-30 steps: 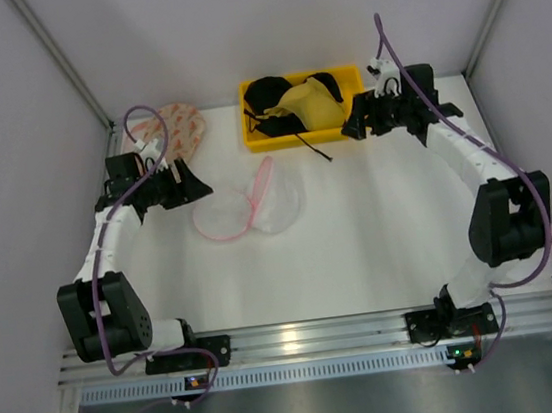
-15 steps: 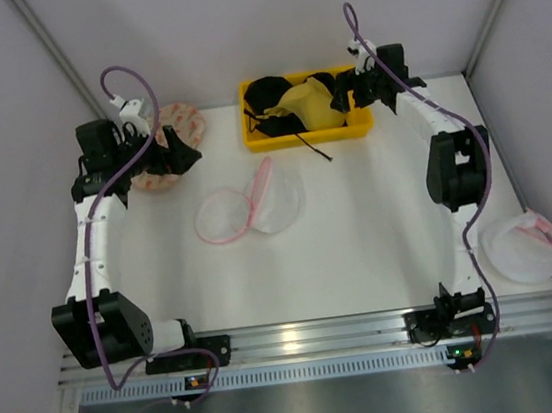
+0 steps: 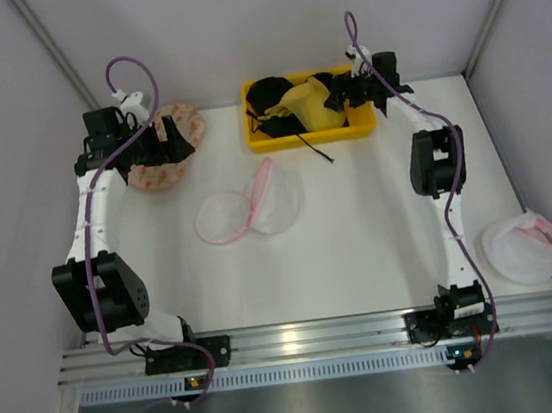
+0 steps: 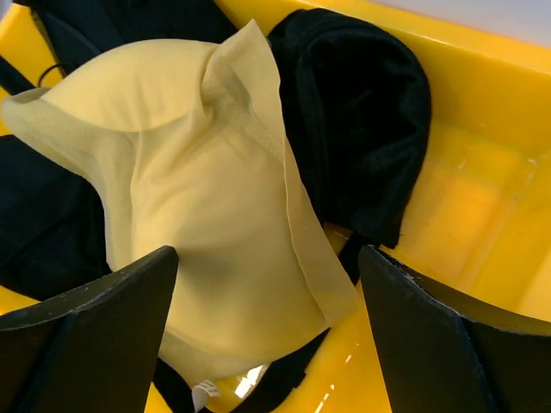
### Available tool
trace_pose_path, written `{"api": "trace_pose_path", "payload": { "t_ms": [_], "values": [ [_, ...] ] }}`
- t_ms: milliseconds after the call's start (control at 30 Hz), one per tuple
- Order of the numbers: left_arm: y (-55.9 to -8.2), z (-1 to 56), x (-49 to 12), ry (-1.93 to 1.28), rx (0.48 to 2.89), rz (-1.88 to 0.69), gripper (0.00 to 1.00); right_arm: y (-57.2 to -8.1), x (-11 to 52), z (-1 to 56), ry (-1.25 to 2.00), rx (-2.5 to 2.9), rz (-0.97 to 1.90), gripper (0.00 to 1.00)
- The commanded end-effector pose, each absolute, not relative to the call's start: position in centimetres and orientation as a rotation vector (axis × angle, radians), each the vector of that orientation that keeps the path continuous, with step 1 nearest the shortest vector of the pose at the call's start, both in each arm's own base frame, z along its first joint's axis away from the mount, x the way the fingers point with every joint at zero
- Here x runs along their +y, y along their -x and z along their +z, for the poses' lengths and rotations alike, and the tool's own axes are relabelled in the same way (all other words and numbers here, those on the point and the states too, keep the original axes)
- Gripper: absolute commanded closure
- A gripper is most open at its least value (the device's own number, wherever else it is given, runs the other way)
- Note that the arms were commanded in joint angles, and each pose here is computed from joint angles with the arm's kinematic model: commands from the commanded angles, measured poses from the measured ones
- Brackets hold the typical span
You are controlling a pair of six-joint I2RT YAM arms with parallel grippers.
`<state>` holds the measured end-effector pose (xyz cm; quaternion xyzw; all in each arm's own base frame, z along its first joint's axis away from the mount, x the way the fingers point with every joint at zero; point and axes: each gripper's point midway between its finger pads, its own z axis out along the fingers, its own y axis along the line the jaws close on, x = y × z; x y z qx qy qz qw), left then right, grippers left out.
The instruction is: Place the bra in the laundry bag and zip it closed
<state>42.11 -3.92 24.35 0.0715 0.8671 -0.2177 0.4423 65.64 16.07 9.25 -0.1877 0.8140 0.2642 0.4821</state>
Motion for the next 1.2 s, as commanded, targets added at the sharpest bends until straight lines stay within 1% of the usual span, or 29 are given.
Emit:
{"api": "trace_pose_path", "payload": {
  "t_ms": [0,133,333,400,433,500,533,600,633,667,700,733,767,833,867,933,967,1033,1067,1133,1167],
  "values": [
    [-43.4,26.0,-3.1,-0.158,2.124,-0.481,0.02,-65.9,17.1,10.8,0.462,1.929,0.737,0.14],
    [-43.3,26.1,-3.3,-0.165,2.121,-0.494,0.02,-64.3,17.8,10.0,0.459,1.98,0.824,0.15],
    [-42.4,26.5,-3.5,-0.19,2.115,-0.495,0.02,-64.2,17.7,10.5,0.452,1.991,0.779,0.19],
    [-41.9,26.9,-3.6,-0.192,2.105,-0.49,0.02,-64.1,18.1,10.7,0.485,1.994,0.768,0.25],
    [-41.5,26.9,-3.6,-0.193,2.104,-0.487,0.02,-64.1,18.3,10.7,0.502,1.99,0.762,0.32],
    [-41.2,27.0,-3.4,-0.189,2.104,-0.472,0.02,-63.8,18.5,10.6,0.523,1.995,0.756,0.42],
    [-41.1,27.1,-3.5,-0.19,2.101,-0.471,0.02,-63.8,18.6,10.4,0.551,1.989,0.745,0.55],
    [-40.9,27.0,-3.5,-0.187,2.103,-0.471,0.02,-63.6,18.6,10.4,0.574,1.983,0.747,0.69],
    [-40.9,27.0,-3.5,-0.185,2.102,-0.47,0.02,-63.5,18.7,10.5,0.582,1.976,0.756,0.87],
    [-40.9,27.1,-3.4,-0.181,2.101,-0.469,0.02,-63.2,19.0,11.4,0.595,1.957,0.784,0.97],
    [-40.8,27.1,-3.5,-0.183,2.102,-0.471,0.02,-63.4,18.8,12.2,0.593,1.936,0.782,1.0],
    [-40.7,27.2,-3.4,-0.182,2.099,-0.464,0.02,-63.3,18.7,12.4,0.589,1.928,0.785,1.0],
    [-40.7,27.3,-3.4,-0.185,2.096,-0.464,0.02,-63.1,18.9,14.6,0.596,1.888,0.786,1.0],
    [-40.7,27.4,-3.4,-0.189,2.092,-0.461,0.02,-63.1,18.6,16.8,0.592,1.837,0.775,1.0],
    [-40.7,27.4,-3.4,-0.19,2.092,-0.463,0.02,-62.7,18.5,19.6,0.602,1.79,0.762,1.0],
    [-40.9,27.4,-3.5,-0.188,2.093,-0.468,0.02,-62.5,18.0,22.5,0.609,1.741,0.739,1.0],
    [-40.9,27.5,-3.6,-0.189,2.091,-0.476,0.02,-61.7,17.9,25.5,0.625,1.691,0.731,1.0],
    [-41.2,27.6,-3.7,-0.188,2.09,-0.485,0.02,-60.8,17.3,27.9,0.657,1.648,0.713,1.0],
    [-41.3,27.6,-3.8,-0.194,2.09,-0.492,0.02,-59.5,17.1,30.3,0.68,1.621,0.696,1.0],
    [-41.6,27.6,-3.8,-0.201,2.087,-0.499,0.03,-58.1,16.2,31.0,0.764,1.601,0.634,1.0],
    [-41.6,27.6,-3.9,-0.205,2.088,-0.501,0.03,-56.6,16.0,32.9,0.803,1.571,0.597,1.0]
  ]
}}
